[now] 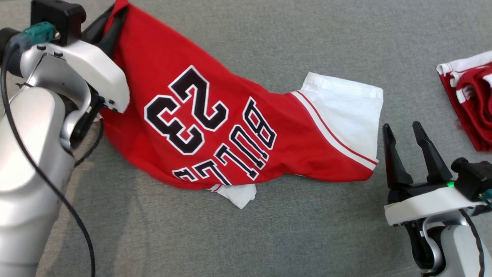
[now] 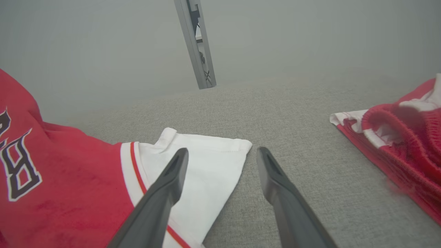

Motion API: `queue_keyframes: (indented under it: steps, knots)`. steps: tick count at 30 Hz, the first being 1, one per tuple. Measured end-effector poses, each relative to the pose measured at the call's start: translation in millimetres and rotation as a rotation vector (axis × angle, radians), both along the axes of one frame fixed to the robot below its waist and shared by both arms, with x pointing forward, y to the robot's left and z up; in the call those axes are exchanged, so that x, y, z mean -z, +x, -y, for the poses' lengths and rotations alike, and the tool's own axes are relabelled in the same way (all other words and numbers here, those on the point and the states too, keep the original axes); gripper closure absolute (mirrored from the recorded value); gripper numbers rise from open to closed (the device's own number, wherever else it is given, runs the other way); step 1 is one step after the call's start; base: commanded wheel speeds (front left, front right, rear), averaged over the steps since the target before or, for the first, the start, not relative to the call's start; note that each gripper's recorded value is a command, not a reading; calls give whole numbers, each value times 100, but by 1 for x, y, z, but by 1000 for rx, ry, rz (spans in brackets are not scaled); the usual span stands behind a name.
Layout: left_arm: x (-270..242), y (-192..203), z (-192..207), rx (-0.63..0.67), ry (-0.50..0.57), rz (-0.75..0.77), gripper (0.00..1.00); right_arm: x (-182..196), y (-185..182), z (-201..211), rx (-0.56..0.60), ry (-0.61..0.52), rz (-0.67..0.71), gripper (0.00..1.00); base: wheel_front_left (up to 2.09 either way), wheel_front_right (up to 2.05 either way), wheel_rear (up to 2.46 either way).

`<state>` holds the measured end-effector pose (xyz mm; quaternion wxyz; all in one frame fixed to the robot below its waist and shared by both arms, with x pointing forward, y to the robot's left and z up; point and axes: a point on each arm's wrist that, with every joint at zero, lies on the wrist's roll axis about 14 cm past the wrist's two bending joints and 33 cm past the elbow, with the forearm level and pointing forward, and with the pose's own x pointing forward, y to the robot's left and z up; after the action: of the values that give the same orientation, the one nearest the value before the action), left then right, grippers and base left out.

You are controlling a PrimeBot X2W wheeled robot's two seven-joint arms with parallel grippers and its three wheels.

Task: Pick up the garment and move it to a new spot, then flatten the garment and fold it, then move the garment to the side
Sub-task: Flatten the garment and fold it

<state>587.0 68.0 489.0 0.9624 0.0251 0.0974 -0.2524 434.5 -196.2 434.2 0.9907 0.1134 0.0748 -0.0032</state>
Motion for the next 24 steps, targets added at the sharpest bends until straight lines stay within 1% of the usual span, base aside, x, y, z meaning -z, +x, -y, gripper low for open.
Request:
queue_keyframes:
  steps: [2,4,5,6,7,8,12,17,20,24]
  knots:
    - [-18,-14,2,16,1,72,100,-2,-2,1,3,1,4,0,0,0,0]
    - [-24,-35,-2,13,-7,105,100,-5,-3,0,3,2,7,0,0,0,0]
    - [-27,-46,-5,5,-11,118,100,-6,-3,-1,0,1,11,0,0,0,0]
    - [-27,-46,-5,5,-11,118,100,-6,-3,-1,0,1,11,0,0,0,0]
    - [-24,-70,-13,-14,-24,109,100,-10,-3,-2,-3,3,20,0,0,0,0]
    - [-24,-70,-13,-14,-24,109,100,-10,-3,-2,-3,3,20,0,0,0,0]
    - [2,-123,-27,-65,-42,0,100,-10,-4,-6,-15,5,15,0,0,0,0]
    - [33,-172,-43,-146,-80,-159,100,-15,1,-16,-46,3,17,0,0,0,0]
    - [52,-194,-50,-192,-99,-242,100,-17,3,-23,-69,5,17,0,0,0,0]
    - [77,-211,-66,-264,-118,-311,100,-20,4,-27,-81,8,21,0,0,0,0]
